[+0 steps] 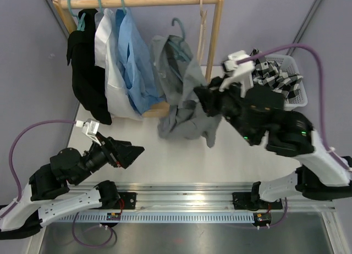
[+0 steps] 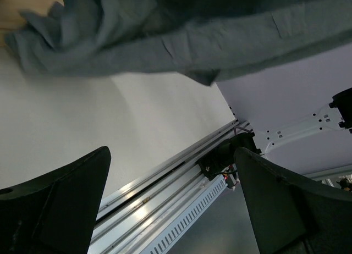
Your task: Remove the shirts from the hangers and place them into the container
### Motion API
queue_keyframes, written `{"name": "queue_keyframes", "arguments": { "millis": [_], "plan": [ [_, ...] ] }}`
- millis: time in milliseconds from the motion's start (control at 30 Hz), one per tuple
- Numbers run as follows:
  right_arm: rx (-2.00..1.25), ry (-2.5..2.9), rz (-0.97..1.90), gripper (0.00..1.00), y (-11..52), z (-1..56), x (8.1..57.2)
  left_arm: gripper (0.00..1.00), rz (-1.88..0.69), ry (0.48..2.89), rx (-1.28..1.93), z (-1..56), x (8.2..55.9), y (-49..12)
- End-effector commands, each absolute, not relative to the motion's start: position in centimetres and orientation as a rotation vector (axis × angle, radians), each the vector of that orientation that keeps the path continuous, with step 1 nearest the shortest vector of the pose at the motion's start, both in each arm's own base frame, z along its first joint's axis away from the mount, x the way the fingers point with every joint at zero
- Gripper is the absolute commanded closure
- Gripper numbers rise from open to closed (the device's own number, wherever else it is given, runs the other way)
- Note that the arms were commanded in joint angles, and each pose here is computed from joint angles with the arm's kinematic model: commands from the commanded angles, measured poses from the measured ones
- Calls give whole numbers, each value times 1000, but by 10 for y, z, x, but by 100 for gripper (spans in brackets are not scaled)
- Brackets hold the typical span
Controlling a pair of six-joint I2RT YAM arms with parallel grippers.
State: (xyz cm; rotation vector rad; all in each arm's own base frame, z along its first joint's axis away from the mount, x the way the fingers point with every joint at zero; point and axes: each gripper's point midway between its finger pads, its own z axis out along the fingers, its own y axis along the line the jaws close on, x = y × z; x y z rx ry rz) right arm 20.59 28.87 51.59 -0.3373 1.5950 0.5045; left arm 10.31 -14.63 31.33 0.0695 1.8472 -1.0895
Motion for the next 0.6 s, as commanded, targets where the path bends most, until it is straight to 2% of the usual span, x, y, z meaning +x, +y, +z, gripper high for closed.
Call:
{"name": "queue_keyframes", "arguments": {
  "millis": [0, 200, 567],
  "plan": [
    [-263, 1688, 591, 100, 231, 507, 174, 1, -1116, 1761, 140, 355, 107, -161],
    [-351, 1794, 704, 100, 213, 474, 143, 1, -1116, 1692, 202, 399, 117, -186],
    [-464, 1864, 862, 100, 231, 429, 115, 1, -1070, 1516, 287, 472, 150, -262]
  ]
}}
